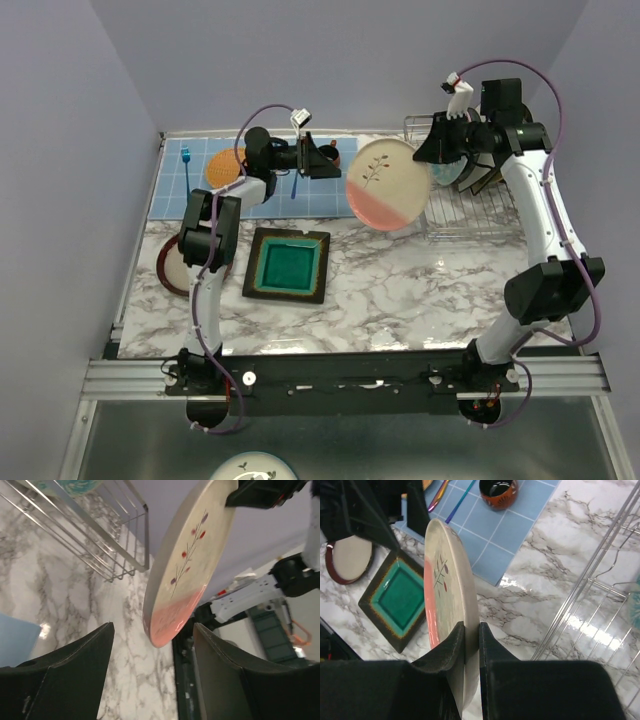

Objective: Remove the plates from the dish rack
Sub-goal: Unload the plate from the dish rack, then place the plate at the center of the board.

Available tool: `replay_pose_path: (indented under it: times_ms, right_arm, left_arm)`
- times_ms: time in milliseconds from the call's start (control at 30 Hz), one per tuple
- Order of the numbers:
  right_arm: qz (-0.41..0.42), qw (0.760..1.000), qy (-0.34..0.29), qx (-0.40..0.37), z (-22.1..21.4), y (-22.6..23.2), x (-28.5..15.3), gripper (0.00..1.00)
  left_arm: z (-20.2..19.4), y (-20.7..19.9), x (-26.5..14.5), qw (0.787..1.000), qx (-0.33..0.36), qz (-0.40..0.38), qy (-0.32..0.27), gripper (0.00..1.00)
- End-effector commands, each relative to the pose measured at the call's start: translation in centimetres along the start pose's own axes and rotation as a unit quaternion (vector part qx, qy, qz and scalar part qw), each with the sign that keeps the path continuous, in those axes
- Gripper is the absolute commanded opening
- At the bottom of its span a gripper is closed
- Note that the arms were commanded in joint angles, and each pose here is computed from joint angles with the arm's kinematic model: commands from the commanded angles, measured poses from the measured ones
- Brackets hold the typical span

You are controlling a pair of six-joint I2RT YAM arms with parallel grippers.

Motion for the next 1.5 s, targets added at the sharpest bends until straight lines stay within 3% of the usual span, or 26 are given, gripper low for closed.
replay_pose_path:
  times_ms: [0, 433, 500, 533, 567, 600, 633, 800, 1133, 1467]
  right_arm:
    - [0.065, 0.995, -0.075, -0.025, 2.5, 2.1, -1.6, 0.01]
    - [0.070, 0.994, -0.073, -0.028, 2.7, 2.1, -1.4, 0.01]
    - [0.070, 0.994, -0.073, -0.029, 2.7, 2.1, -1.5, 0.01]
    - [0.068, 0.995, -0.072, -0.029, 2.6, 2.1, -1.4, 0.01]
    - [0.066, 0.995, -0.073, -0.030, 2.6, 2.1, -1.6, 0.01]
    - [0.065, 0.995, -0.073, -0.031, 2.6, 2.1, -1.6, 0.01]
    - [0.066, 0.995, -0.072, -0.031, 2.5, 2.1, -1.5, 0.01]
    - [0.067, 0.995, -0.072, -0.033, 2.5, 2.0, -1.4, 0.01]
    - [0.067, 0.994, -0.072, -0.039, 2.3, 2.1, -1.5, 0.01]
    - [0.079, 0.993, -0.078, -0.039, 2.1, 2.6, -2.0, 0.01]
  left_arm:
    - [0.5, -2.5, 0.2, 0.995, -0.017, -0.102, 0.013, 0.71]
    - [-1.4, -2.2, 1.6, 0.998, -0.013, -0.062, 0.028, 0.62]
    - [-1.5, -1.4, 2.0, 0.997, -0.065, -0.030, 0.022, 0.62]
    - [-1.1, -1.5, 2.0, 0.999, 0.028, -0.014, 0.014, 0.61]
    - [0.0, -1.9, 2.3, 0.997, 0.072, 0.012, 0.005, 0.61]
    - [-1.9, -0.6, 1.7, 0.994, -0.010, 0.098, 0.038, 0.59]
    - [-2.2, -0.8, 2.5, 0.988, 0.028, 0.144, 0.052, 0.58]
    - [-2.8, -0.5, 2.6, 0.983, 0.044, 0.164, 0.071, 0.53]
    - [-4.2, -1.0, 4.2, 0.984, 0.056, 0.129, 0.111, 0.47]
    - [-3.0, -2.6, 4.8, 0.989, 0.078, 0.058, 0.107, 0.46]
Point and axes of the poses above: each gripper's point midway between its finger pads, its own x axis out along the fingers, its own y axis along the line the jaws close on, z = x × y, the point moved 9 cm from there along -x, back along the fingers, and after that the axes turned 9 degrees about -x, right-handed, at the moved point
